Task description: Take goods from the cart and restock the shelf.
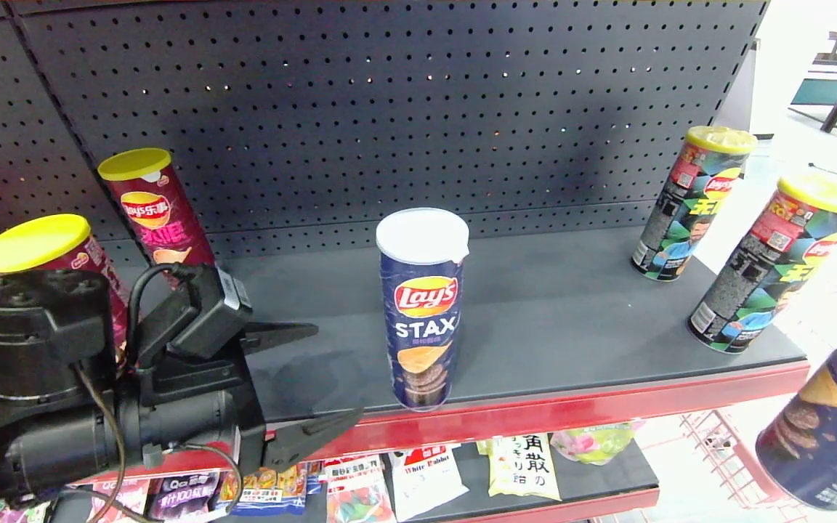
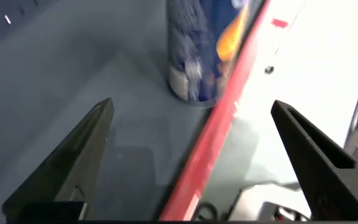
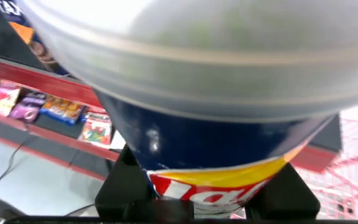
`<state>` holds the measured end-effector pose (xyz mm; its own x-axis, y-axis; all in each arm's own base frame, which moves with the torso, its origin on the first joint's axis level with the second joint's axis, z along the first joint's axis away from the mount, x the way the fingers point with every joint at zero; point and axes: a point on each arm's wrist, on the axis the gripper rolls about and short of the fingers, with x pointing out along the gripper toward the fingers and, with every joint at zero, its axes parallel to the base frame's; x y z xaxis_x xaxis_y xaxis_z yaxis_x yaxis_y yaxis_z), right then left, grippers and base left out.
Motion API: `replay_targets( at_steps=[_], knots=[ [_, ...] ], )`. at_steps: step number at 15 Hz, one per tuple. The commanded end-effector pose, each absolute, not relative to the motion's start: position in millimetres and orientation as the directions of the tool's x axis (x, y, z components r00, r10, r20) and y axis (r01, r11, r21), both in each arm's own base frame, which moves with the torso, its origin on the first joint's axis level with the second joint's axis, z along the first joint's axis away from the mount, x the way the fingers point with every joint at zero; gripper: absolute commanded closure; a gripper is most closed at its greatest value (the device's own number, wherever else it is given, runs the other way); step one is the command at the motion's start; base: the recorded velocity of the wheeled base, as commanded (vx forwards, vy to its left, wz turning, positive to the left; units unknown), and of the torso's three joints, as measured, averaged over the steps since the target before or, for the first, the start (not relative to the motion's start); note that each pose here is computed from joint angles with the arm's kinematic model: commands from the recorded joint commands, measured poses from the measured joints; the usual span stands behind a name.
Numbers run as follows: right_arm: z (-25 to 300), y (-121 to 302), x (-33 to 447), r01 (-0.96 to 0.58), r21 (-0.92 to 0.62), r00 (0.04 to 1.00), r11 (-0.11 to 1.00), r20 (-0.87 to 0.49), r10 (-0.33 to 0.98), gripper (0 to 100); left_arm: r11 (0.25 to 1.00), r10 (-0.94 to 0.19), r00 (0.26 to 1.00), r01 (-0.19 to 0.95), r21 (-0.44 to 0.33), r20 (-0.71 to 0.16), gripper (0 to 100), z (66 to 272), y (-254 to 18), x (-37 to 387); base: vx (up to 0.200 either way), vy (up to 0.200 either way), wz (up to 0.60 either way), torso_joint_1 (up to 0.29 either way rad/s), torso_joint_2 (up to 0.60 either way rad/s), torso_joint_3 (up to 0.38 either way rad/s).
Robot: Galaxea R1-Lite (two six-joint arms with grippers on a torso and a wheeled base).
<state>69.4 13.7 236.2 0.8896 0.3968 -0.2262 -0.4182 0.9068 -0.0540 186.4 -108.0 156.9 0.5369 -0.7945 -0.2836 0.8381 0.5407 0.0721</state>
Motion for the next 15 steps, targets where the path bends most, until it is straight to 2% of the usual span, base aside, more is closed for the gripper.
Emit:
replay_targets(
  at_steps=[1, 7, 12, 15],
  knots=[
    [242, 25, 102, -0.495, -0.026, 0.833, 0.869, -0.298, 0.466, 100, 0.535, -0.797, 0.531, 0.842, 0.071, -0.288, 0, 154, -105, 178, 0.000, 0.000, 0.00, 0.000, 0.00, 0.000],
    [243, 51, 189, -0.583, -0.015, 0.784, 0.812, -0.272, 0.558, 100, 0.512, -0.804, 0.494, 0.858, 0.038, -0.331, 0, 140, -105, 168, 0.000, 0.000, 0.00, 0.000, 0.00, 0.000],
    [252, 86, 255, -0.649, -0.010, 0.731, 0.761, -0.283, 0.620, 100, 0.567, -0.763, 0.548, 0.822, 0.051, -0.343, 0, 137, -97, 159, 0.000, 0.000, 0.00, 0.000, 0.00, 0.000],
    [254, 108, 281, -0.683, -0.012, 0.704, 0.730, -0.276, 0.654, 100, 0.610, -0.743, 0.588, 0.792, 0.039, -0.319, 0, 141, -89, 146, 0.000, 0.000, 0.00, 0.000, 0.00, 0.000]
  ],
)
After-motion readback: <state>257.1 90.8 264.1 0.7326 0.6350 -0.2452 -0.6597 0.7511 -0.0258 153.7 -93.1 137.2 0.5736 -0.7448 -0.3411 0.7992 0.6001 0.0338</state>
